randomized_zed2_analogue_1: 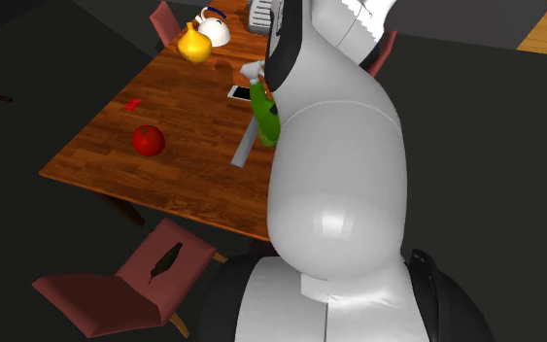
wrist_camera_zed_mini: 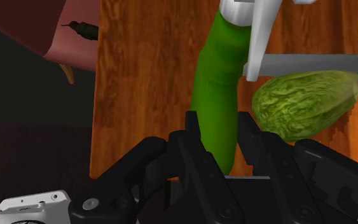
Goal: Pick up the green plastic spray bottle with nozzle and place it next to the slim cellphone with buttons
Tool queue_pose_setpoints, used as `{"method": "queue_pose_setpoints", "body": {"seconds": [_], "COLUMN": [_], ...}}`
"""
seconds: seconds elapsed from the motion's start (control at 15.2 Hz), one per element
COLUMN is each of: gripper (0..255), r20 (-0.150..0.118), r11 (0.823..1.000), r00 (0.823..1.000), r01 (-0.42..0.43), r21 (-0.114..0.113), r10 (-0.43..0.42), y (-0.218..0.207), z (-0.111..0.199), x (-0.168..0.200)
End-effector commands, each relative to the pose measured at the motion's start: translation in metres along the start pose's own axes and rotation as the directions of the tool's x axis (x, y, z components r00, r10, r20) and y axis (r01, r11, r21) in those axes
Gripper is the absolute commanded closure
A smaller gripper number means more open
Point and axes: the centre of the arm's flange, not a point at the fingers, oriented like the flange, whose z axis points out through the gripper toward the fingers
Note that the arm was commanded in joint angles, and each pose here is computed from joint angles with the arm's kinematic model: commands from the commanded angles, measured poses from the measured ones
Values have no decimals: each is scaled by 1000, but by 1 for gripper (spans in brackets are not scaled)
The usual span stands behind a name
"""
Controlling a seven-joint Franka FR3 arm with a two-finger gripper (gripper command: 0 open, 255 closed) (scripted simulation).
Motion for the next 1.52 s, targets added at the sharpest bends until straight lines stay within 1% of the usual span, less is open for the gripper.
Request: {"method": "queue_pose_setpoints", "body": {"seconds": [0.0, 0.66, 1.45], "gripper": [255, 255, 255], "r20": [0, 0, 0], "r11": [1000, 1000, 1000], "r00": [1000, 1000, 1000], "r01": [0, 0, 0], "r21": [0, 0, 0], "r10": [0, 0, 0], "y": [0, 1, -107], "z": [-9, -54, 2], "x": [-6, -32, -133]}}
